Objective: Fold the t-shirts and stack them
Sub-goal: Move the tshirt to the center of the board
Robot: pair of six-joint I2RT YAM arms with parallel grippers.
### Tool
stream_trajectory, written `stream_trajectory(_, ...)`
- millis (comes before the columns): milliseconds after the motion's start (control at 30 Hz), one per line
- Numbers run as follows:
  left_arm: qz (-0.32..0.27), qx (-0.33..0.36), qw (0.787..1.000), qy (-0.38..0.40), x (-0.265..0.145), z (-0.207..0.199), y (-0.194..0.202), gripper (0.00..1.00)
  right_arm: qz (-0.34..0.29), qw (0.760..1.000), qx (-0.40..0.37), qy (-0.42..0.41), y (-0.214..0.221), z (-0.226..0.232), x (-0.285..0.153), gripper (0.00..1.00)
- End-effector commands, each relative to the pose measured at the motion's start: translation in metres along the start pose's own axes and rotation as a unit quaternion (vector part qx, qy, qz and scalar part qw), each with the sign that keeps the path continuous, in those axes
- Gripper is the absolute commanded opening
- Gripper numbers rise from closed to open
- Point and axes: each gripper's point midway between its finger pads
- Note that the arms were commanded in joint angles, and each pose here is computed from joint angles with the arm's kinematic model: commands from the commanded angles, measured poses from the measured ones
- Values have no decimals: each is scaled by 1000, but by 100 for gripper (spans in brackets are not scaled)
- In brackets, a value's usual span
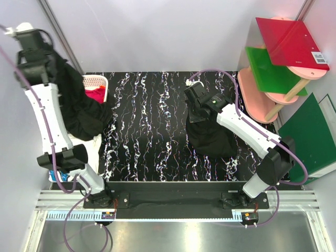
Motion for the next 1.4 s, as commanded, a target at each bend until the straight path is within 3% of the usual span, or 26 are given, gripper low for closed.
stream_trajectory(0,14,110,994,1,36,-31,32,0,-23,1000,5,-17,-10,5,-7,0)
stream_trajectory(167,21,137,983,-121,76,13,50,0,-20,1000,-3,-8,-7,1,-5,0)
stream_trajectory(333,38,111,978,-174,108,53,51,0,-15,1000,-9,-6,-7,3,-1,0)
stream_trajectory(467,71,132,971,-187,136,62,70,0,-6,1000,-9,-4,-6,4,1,0)
stream_trajectory(500,78,140,969,-190,138,65,73,14,-5,1000,-9,-4,-7,4,0,0)
stream_trajectory(533,88,145,966,-193,140,67,79,68,-4,1000,-9,-3,-6,4,1,0)
stream_trajectory(567,109,154,962,-197,141,71,90,89,-3,1000,-8,-2,-6,4,1,0)
stream_trajectory(600,118,155,960,-203,139,74,95,99,-2,1000,-8,-3,-6,4,2,0)
stream_trajectory(900,163,164,957,-176,65,72,145,99,15,1000,1,-16,0,11,6,0)
stream_trajectory(1033,212,170,950,-155,31,79,191,99,20,1000,8,-22,5,12,5,0)
stream_trajectory(1167,274,181,929,-171,7,106,250,99,26,999,11,-28,9,14,4,0)
stream_trajectory(1367,344,213,889,-217,4,138,299,99,32,999,13,-40,12,18,3,0)
Point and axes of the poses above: each gripper's point midway between its finger pads, its own x axis out along the fingers, its own z axis along the line the jaws close on, y = z × x, and after that the axes turned 2 degrees about x, right-handed
